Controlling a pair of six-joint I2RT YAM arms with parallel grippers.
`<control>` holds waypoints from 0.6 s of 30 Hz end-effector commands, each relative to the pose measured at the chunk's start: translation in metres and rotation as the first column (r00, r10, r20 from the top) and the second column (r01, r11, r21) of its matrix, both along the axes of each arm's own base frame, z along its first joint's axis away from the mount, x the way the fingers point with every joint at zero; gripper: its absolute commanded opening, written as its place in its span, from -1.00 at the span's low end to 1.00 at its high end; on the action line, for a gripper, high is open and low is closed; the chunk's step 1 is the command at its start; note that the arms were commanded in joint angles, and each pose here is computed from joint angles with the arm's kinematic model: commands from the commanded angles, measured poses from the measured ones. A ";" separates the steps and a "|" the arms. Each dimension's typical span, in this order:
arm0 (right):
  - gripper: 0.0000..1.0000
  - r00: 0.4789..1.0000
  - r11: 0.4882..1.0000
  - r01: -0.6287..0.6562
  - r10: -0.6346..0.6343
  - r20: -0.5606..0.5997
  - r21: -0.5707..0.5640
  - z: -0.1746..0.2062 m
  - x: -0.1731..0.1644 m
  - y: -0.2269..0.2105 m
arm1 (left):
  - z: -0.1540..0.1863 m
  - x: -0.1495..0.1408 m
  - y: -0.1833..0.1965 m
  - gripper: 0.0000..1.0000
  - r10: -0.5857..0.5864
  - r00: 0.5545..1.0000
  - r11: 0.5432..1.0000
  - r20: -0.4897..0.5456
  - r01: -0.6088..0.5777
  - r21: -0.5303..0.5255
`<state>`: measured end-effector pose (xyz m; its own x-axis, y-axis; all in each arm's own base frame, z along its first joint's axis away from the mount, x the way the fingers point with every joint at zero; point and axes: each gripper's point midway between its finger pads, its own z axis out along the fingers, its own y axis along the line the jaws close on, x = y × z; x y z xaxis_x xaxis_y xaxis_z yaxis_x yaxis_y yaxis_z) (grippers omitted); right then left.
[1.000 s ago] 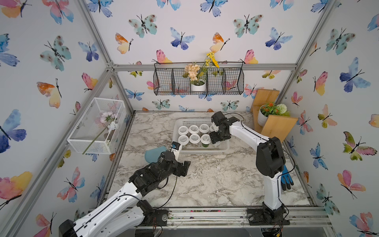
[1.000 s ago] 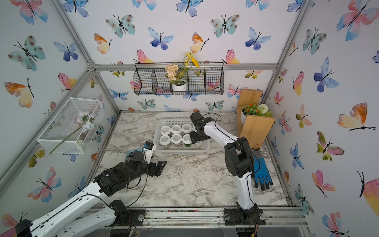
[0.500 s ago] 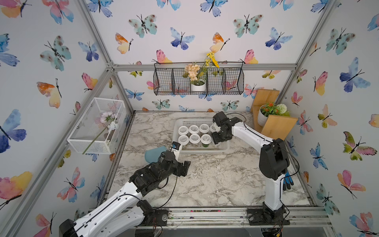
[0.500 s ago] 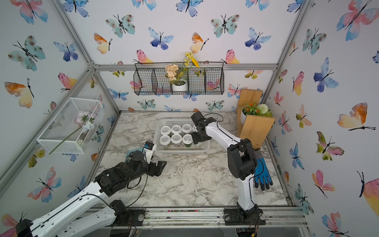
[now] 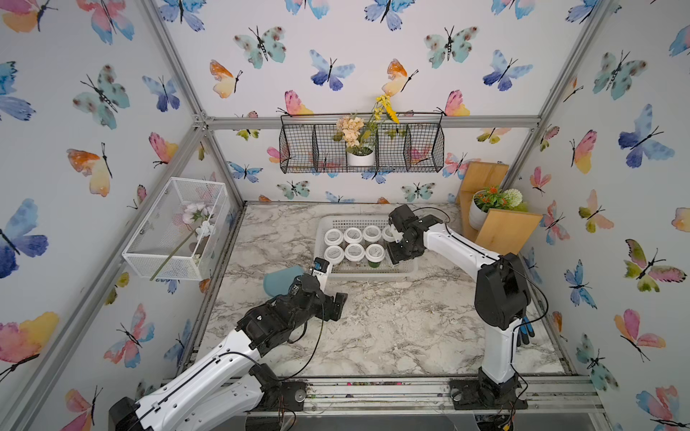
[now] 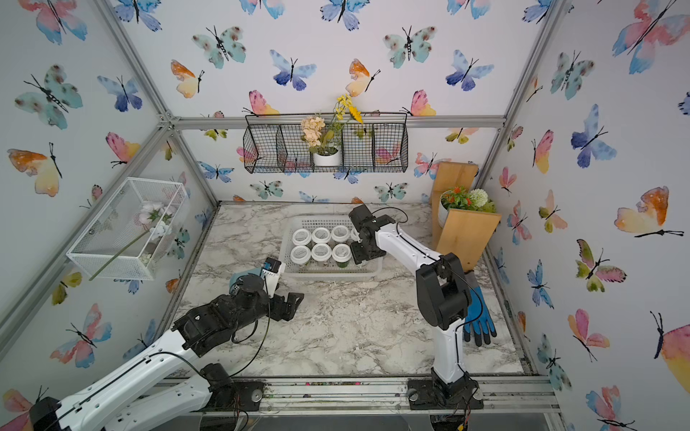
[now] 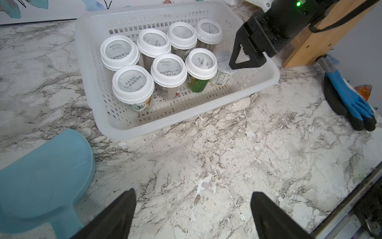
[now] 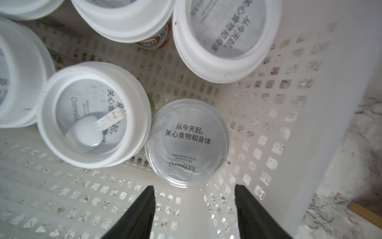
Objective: Put the yogurt in the basket
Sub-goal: Place the yogurt in the basket.
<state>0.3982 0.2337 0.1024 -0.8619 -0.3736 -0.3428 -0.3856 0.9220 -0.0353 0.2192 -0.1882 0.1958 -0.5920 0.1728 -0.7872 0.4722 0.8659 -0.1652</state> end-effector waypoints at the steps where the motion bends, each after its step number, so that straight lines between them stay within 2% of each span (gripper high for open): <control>1: 0.28 1.000 1.000 -0.015 0.015 -0.002 0.017 0.001 -0.003 0.004 | -0.003 -0.004 -0.005 0.85 -0.033 0.999 0.999 -0.007 0.033 0.000; 18: 0.27 1.000 0.999 -0.008 0.007 -0.009 -0.035 -0.014 0.000 0.000 | -0.005 -0.003 -0.005 0.85 -0.034 0.999 0.999 -0.008 0.034 0.004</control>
<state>0.3974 0.2362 0.0994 -0.8606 -0.3804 -0.3386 -0.3917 0.9193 -0.0375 0.2195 -0.1885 0.1945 -0.5937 0.1775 -0.7849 0.4730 0.8660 -0.1620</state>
